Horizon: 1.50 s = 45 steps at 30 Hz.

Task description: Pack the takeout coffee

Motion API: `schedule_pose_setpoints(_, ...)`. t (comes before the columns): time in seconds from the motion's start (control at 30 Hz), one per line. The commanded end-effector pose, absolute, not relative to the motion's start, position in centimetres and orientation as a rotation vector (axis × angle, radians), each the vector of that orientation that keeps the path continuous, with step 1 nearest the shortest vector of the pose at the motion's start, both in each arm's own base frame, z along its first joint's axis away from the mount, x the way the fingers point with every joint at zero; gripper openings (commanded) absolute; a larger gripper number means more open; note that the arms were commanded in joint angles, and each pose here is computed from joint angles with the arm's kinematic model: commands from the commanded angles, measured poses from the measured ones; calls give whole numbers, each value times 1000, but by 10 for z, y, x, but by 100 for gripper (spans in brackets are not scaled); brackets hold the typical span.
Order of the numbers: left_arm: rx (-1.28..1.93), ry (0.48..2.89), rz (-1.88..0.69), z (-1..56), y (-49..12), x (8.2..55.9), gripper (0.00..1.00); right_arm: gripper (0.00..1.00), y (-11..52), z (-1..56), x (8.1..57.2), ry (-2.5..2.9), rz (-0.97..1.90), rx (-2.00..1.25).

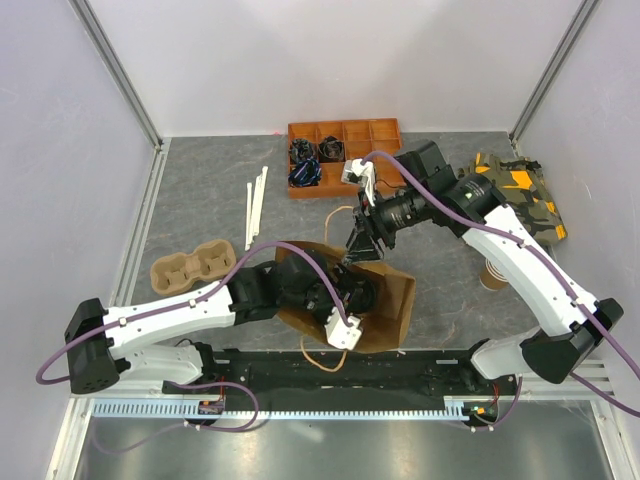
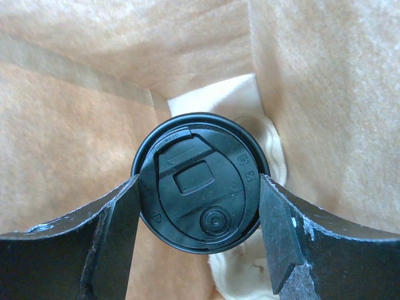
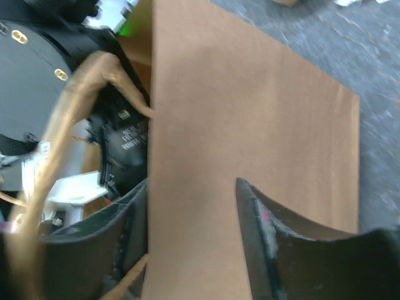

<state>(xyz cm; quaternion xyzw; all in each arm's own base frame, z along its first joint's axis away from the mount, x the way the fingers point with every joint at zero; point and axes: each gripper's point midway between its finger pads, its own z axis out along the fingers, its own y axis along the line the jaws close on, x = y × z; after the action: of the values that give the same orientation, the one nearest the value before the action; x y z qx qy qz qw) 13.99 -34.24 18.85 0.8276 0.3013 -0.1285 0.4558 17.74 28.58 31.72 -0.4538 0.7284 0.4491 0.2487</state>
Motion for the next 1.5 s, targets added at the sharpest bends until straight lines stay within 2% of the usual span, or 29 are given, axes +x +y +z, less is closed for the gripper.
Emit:
schedule_pose_setpoints(0.0,2034,735,-362,184,-345,136,29,67,274,313,186,1969,1076,-1299)
schedule_pose_setpoints(0.2,2037,730,-366,182,-346,137,28,79,264,307,199,1972,934,-1302)
schedule_pose_setpoints(0.43,2033,726,-369,183,-350,140,28,73,259,310,193,1895,884,-1348)
schedule_pose_setpoints(0.53,2032,719,-366,183,-351,141,28,60,261,305,191,1896,887,-1355)
schedule_pose_setpoints(0.57,2024,717,-362,185,-352,142,28,44,261,304,191,1898,889,-1354)
schedule_pose_setpoints(0.63,2016,709,-361,188,-353,142,28,23,265,304,192,1895,906,-1351)
schedule_pose_setpoints(0.67,2013,709,-361,189,-354,143,28,3,266,306,191,1888,919,-1353)
schedule_pose_setpoints(0.7,2004,704,-357,191,-355,144,28,0,268,310,189,1867,930,-1356)
schedule_pose_setpoints(0.87,1981,696,-337,196,-359,148,28,0,276,320,179,1792,939,-1337)
schedule_pose_setpoints(1.0,1980,699,-309,193,-361,153,28,0,286,321,151,1755,962,-1377)
schedule_pose_setpoints(1.47,1977,654,-334,189,-365,147,28,0,289,325,147,1721,1015,-1321)
